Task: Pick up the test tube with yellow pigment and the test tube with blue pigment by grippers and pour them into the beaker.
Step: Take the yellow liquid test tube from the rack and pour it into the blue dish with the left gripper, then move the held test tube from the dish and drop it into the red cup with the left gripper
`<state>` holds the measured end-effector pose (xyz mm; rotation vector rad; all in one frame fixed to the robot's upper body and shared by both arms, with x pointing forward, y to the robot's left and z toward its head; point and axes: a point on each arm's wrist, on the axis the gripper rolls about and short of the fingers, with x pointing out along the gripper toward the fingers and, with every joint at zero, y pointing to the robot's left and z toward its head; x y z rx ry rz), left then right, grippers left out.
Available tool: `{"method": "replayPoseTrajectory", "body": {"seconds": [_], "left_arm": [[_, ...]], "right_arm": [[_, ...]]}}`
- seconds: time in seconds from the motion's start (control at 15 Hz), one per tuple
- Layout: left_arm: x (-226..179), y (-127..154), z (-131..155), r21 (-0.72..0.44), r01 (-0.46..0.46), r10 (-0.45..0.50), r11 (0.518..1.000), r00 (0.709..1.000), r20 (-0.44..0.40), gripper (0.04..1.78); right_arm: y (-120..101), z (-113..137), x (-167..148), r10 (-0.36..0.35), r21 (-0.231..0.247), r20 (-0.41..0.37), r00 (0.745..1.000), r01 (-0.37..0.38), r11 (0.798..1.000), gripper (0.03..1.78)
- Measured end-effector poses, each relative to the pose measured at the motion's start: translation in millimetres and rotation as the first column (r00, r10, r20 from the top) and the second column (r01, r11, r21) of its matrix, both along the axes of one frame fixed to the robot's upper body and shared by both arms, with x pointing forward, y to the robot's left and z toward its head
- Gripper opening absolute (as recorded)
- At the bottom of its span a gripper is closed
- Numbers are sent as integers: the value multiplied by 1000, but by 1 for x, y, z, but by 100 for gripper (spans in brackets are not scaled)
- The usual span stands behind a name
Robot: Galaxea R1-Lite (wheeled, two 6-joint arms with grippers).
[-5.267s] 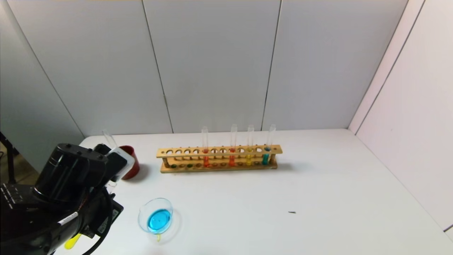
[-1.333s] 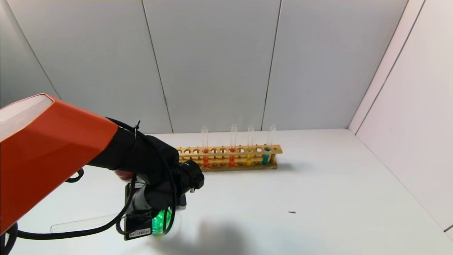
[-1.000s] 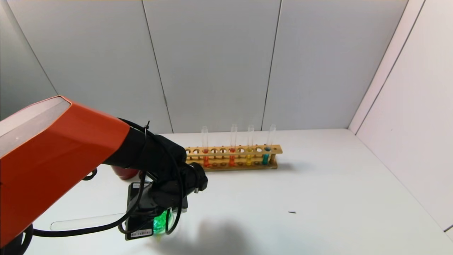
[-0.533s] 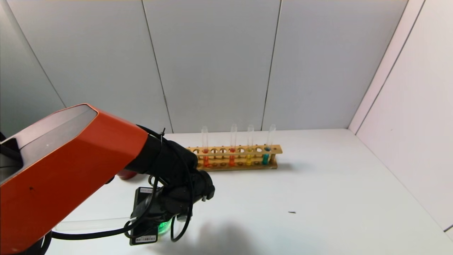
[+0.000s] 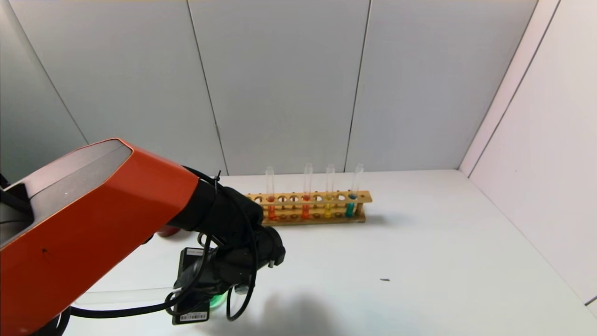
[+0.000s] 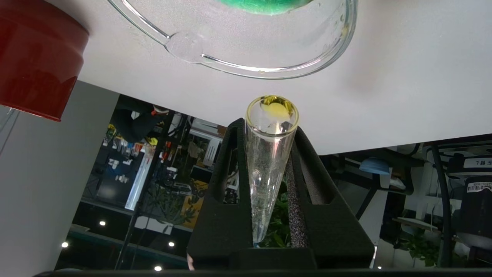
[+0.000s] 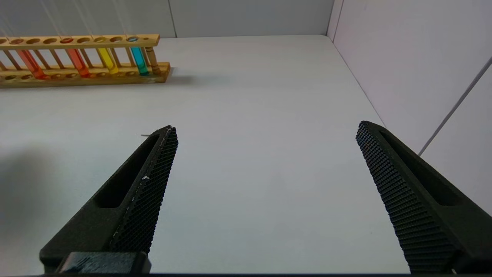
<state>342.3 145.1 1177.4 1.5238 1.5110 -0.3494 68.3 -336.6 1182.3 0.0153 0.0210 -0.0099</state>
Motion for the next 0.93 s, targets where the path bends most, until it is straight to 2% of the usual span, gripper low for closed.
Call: {"method": "replayPoseTrajectory", "body": {"seconds": [0.6, 0.8, 0.93], "left_arm": [[5, -2, 3, -20, -10, 10, 1000, 999, 31, 31], [11, -4, 0, -49, -25, 29, 998, 997, 71, 31], [19, -3, -4, -95, -66, 77, 993, 990, 122, 31]], "right_arm": [[0, 0, 0, 0, 0, 0, 1000, 0, 1000, 170], [0, 0, 0, 0, 0, 0, 1000, 0, 1000, 170], [0, 0, 0, 0, 0, 0, 1000, 0, 1000, 170]]}}
